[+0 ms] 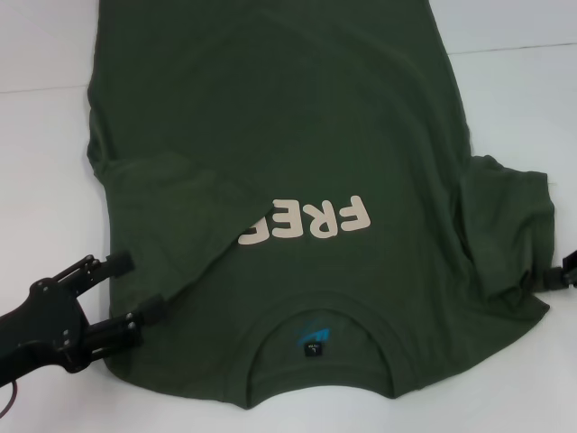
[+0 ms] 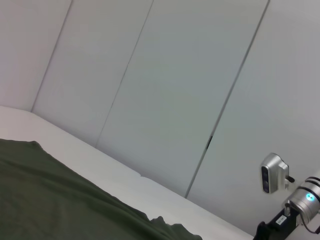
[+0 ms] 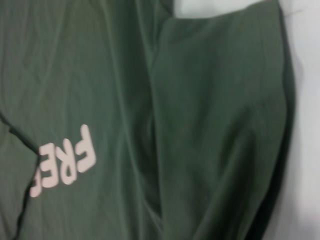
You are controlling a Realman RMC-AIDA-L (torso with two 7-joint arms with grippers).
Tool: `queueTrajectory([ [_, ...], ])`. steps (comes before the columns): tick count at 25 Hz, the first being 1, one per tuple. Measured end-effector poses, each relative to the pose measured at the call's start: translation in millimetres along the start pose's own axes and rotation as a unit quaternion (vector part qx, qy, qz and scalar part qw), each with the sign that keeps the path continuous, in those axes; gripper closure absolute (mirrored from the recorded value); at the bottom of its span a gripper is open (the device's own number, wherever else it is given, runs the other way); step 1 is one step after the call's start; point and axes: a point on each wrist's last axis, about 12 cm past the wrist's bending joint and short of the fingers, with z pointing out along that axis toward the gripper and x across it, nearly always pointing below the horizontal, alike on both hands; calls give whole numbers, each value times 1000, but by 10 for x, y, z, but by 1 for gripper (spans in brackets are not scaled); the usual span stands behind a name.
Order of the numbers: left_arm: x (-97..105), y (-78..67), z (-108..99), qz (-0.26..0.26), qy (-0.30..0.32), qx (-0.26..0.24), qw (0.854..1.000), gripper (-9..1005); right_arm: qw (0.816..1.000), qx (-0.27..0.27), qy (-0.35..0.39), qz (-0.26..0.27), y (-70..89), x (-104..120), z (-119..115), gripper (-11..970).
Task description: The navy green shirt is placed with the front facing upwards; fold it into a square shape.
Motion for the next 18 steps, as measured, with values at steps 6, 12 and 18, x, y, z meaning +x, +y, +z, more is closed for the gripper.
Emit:
queueTrajectory([
  [6, -5, -2, 3, 1, 0, 2, 1000, 130, 999, -25, -13, -17, 122, -72, -118, 928],
  [12, -10, 2, -4, 2, -1, 0, 1000, 132, 999, -46, -13, -27, 214, -96, -104, 921],
  [18, -11, 5, -19, 2, -4, -4, 1000, 133, 997, -63, -5, -47, 391, -155, 27, 915],
])
